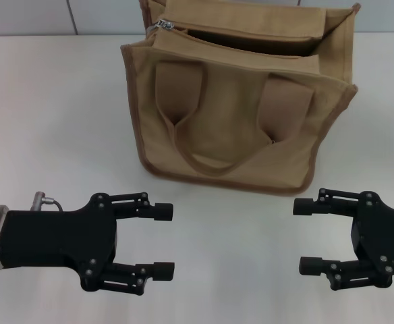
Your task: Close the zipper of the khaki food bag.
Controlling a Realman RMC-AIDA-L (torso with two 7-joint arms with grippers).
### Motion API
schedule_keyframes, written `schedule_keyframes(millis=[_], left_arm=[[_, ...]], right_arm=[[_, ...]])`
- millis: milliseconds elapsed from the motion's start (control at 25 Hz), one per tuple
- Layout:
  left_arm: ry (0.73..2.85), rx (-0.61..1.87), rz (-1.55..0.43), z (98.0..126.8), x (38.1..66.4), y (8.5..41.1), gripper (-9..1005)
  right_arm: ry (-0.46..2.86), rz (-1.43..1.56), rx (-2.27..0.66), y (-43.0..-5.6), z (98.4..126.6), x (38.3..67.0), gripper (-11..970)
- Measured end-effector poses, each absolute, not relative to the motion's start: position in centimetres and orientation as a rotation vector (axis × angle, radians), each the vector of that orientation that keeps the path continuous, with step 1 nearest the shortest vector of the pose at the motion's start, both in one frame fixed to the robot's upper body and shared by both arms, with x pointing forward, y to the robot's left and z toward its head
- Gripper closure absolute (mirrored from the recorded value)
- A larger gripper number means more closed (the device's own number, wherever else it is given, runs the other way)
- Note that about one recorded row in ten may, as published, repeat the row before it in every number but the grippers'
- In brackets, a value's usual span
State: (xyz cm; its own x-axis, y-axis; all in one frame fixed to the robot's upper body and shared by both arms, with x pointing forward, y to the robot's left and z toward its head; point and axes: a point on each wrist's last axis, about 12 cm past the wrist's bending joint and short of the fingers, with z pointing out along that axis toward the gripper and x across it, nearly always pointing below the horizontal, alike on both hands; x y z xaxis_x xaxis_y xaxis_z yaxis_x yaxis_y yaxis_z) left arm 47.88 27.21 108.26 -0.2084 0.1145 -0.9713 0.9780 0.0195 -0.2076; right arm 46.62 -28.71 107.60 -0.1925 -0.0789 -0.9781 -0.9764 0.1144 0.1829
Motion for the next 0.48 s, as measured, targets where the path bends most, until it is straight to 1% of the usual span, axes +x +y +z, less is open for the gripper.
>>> schedule_keyframes(millis=[480], left_arm=[[1.455, 1.183, -1.3, 108.26, 47.87, 27.21, 183]], right_arm=[[1.463, 1.222, -1.099, -28.71, 107.61, 46.61, 148]])
